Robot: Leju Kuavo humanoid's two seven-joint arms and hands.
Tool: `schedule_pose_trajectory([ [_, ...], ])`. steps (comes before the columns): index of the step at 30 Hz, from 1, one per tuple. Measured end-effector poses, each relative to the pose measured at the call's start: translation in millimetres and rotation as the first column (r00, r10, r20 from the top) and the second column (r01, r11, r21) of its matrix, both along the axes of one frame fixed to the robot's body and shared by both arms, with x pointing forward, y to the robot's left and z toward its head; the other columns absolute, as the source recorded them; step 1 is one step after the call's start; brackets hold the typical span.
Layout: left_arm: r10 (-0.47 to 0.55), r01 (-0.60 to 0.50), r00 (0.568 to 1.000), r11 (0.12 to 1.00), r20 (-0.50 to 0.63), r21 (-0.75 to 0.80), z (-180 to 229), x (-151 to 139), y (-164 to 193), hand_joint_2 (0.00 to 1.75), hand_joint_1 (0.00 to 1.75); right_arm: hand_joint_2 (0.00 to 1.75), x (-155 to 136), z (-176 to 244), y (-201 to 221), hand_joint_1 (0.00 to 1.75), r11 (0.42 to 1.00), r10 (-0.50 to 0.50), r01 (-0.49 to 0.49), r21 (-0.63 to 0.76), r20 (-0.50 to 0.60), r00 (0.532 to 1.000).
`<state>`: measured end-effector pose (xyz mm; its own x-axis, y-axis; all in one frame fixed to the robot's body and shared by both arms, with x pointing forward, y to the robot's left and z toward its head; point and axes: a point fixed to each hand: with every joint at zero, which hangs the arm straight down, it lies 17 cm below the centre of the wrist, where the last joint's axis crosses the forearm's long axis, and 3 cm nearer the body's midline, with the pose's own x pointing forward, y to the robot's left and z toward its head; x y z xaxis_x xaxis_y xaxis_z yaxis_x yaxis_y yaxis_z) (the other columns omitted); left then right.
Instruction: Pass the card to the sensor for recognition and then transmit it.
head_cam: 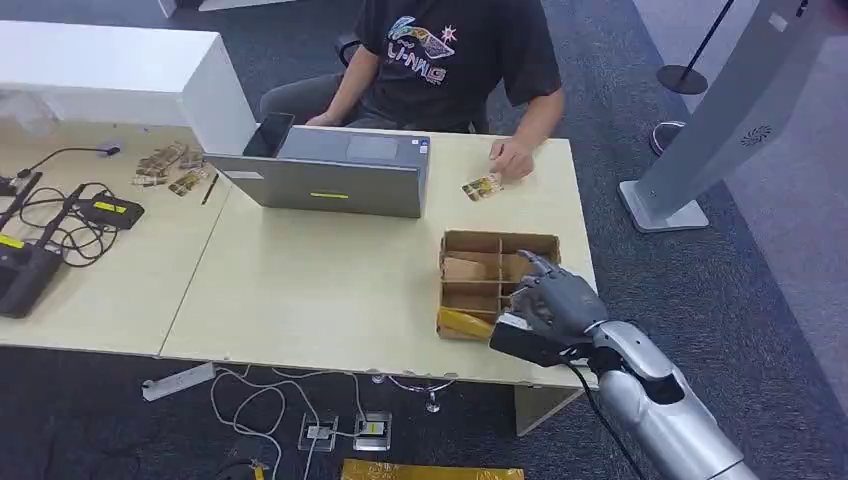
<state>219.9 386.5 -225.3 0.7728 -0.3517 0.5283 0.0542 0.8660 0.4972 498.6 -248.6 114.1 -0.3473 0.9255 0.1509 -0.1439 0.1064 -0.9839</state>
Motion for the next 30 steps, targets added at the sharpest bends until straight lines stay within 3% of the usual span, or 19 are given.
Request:
schedule_pose_trajectory([
  [22, -0.003, 0.003, 1.000, 1.000, -0.002, 0.001, -0.2, -0.4, 0.5, 1.75, 0.00, 1.75, 3.0, 8.2, 2.7, 1.75, 1.000, 0.016, -0.016, 0.005, 0.021, 1.000],
  [26, -0.017, 0.017, 1.000, 1.000, 0.006, 0.012, 1.1, 1.1, 0.2, 1.75, 0.00, 1.75, 24.1, 57.1, -0.3, 1.75, 0.999, 0.034, -0.035, 0.011, 0.142, 0.989],
  [30, -0.038, 0.037, 0.999, 0.999, 0.020, 0.021, 3.0, 3.7, -0.8, 1.75, 0.00, 1.75, 56.3, 147.1, -22.5, 1.75, 1.000, 0.031, -0.029, -0.012, 0.319, 0.947],
])
